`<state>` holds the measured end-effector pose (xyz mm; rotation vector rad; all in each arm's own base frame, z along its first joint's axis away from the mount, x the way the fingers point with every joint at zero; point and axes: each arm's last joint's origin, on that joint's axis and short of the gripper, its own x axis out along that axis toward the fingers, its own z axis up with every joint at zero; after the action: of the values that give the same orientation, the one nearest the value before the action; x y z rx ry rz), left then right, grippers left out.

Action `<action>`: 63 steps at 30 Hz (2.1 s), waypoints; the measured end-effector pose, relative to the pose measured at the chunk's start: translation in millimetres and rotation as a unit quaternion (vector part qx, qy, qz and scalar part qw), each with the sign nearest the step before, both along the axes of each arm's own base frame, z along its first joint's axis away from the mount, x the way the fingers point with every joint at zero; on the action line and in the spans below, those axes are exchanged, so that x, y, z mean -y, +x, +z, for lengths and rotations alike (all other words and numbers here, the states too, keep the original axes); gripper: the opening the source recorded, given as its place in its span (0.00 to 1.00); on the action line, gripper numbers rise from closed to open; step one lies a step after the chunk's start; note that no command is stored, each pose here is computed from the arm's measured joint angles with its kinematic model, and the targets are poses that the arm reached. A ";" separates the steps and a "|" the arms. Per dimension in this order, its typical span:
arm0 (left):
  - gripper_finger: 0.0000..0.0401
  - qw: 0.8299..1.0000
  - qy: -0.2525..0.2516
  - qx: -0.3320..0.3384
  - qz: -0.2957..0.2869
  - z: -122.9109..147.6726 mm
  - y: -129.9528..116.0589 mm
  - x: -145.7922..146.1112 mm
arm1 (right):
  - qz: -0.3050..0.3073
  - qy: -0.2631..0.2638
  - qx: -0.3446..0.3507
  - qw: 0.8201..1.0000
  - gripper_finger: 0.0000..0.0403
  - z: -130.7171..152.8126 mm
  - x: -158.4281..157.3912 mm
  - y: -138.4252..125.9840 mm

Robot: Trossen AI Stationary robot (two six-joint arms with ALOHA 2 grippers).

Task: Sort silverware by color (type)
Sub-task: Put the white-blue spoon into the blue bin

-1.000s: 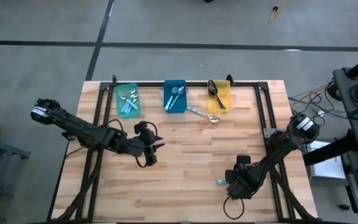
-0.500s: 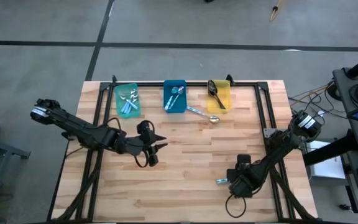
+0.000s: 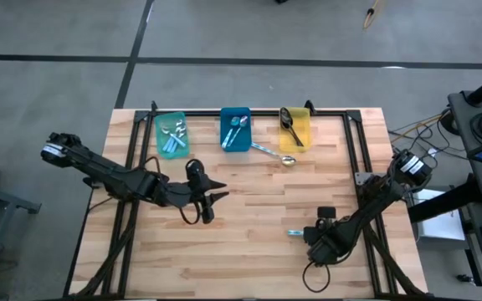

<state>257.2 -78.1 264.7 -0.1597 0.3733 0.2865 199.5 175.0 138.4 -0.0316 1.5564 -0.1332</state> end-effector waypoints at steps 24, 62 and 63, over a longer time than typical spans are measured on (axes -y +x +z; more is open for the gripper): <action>0.25 1.000 -0.011 0.001 -0.018 -5.4 7.0 3.6 | 0.142 -0.123 0.114 0.976 0.03 76.7 12.0 65.9; 0.51 0.986 -0.090 -0.098 -0.098 -69.1 39.7 20.0 | 0.398 -0.408 -0.016 0.821 0.03 80.9 45.0 152.1; 0.53 0.986 -0.092 -0.097 -0.095 -70.3 41.0 19.1 | 0.398 -0.412 -0.017 0.820 0.03 80.7 44.9 152.4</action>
<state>298.1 -97.2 194.3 -0.2765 0.6058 0.0778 351.9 130.1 219.1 -1.3608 1.2962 -0.1282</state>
